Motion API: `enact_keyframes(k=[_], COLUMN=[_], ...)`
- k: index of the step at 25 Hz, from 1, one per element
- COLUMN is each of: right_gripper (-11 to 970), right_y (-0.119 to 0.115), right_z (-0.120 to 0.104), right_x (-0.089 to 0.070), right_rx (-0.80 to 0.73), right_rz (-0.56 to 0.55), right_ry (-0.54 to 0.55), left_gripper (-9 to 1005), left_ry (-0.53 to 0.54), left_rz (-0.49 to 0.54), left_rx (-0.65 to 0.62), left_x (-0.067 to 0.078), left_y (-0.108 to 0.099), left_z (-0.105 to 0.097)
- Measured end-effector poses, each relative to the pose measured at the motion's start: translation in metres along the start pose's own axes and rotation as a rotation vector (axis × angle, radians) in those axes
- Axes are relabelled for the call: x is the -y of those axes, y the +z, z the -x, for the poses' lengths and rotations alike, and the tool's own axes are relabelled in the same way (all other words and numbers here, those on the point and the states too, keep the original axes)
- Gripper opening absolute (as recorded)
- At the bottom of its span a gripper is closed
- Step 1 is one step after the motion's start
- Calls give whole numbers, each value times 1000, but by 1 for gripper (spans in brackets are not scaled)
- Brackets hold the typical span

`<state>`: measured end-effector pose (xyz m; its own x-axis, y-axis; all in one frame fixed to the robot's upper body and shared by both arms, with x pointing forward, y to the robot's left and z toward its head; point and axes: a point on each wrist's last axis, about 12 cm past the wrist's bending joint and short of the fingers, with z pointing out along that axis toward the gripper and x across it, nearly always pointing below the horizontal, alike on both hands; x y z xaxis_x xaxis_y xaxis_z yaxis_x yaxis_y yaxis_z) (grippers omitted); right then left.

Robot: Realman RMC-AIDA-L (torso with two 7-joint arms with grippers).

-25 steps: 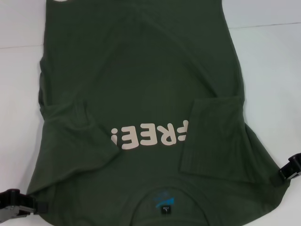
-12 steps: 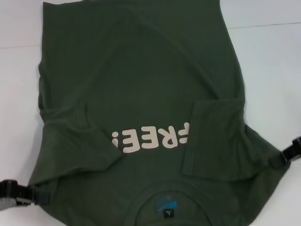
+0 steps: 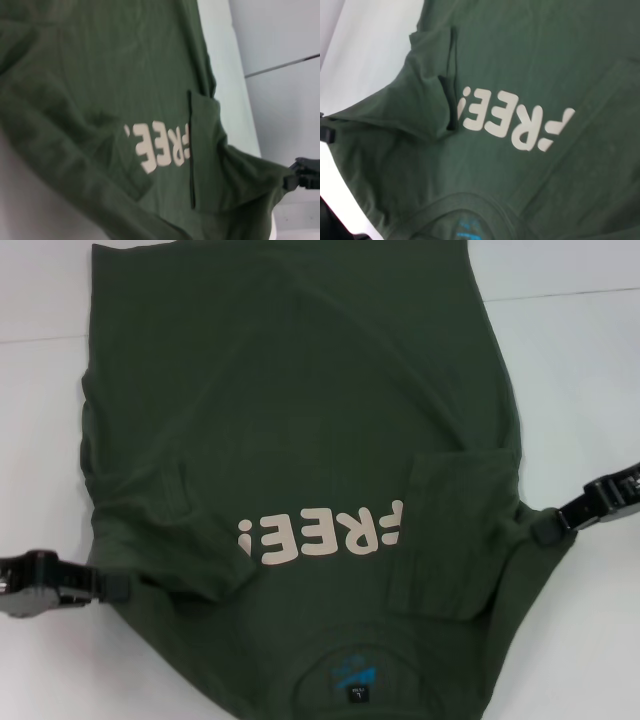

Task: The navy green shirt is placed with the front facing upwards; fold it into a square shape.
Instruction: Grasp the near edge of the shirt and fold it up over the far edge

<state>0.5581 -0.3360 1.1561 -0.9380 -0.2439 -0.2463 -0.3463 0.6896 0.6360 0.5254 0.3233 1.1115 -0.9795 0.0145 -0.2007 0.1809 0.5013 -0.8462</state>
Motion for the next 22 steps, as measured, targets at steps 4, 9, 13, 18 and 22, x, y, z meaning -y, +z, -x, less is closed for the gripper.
enact_keyframes(k=[4,9,13,18,22], right_gripper=[36,36,36,36,36], right_y=[4,1,-4,-14,-19], right_z=[7,12,16,20,26], right_x=[-2,-2,-2,1,3], right_rx=[1,15,30,73,109], right_rz=[3,-10,-27,-43,-59], right_ry=[-10,-14,-17,-11,-12], left_gripper=[43,44,44,45,45], left_ry=[10,8,1,-2,3], left_rz=[-16,-16,1,18,13], left_rx=[29,86,125,158,191], left_x=[2,3,2,1,4], left_y=[3,2,4,15,23], left_z=[8,17,25,36,47])
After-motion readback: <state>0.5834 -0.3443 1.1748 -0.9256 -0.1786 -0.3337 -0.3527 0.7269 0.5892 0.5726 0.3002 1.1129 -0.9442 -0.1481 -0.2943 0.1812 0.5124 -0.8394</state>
